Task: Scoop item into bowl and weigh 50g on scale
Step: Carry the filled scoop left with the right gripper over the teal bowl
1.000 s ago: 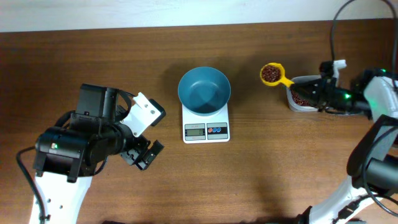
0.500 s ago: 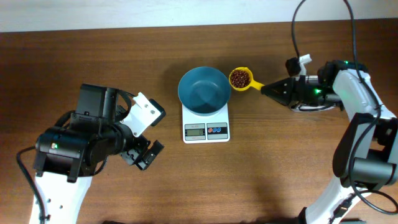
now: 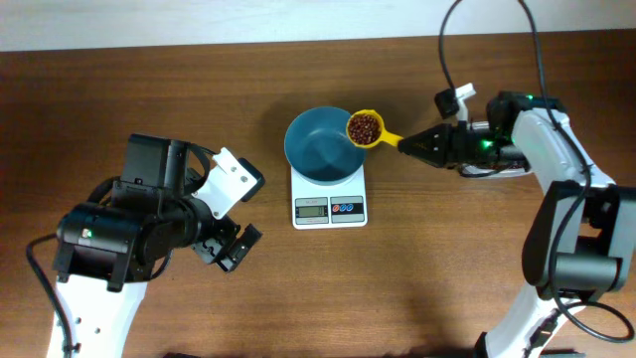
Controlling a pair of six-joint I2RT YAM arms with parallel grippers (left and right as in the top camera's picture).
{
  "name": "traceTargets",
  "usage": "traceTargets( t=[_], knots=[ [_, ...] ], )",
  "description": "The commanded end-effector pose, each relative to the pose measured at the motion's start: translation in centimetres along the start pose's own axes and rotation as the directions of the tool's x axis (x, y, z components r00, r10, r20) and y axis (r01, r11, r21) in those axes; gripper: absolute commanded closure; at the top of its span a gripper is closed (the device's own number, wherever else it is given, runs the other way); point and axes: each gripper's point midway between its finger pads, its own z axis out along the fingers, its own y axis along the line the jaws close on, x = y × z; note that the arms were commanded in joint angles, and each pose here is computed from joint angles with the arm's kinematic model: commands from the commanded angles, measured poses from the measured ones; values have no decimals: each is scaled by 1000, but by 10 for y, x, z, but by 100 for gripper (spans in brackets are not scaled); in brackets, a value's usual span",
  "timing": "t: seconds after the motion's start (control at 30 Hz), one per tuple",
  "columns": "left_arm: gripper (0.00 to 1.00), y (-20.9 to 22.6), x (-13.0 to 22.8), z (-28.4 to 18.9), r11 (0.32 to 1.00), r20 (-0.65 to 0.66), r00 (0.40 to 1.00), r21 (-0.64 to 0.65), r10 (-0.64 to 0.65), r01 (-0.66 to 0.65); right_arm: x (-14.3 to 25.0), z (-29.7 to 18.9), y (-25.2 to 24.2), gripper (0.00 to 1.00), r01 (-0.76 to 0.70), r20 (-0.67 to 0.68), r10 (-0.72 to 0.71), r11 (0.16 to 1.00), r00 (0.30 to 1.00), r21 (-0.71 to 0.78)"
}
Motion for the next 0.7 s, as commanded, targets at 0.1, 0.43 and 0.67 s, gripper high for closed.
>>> traceTargets(
  t=[0.1,0.43,0.67],
  knots=[
    [1,-1,-5,-5,1000,26,1000,-1,18,-18,-6,15,-9,96,-1,-29,1,1000,1000,0],
    [1,-1,-5,-5,1000,26,1000,-1,18,-18,-10,35,-32,96,61,-93,-50,991,994,119],
    [1,-1,-5,-5,1000,26,1000,-1,18,-18,-11,40,-47,96,126,-126,-102,971,987,201]
  ],
)
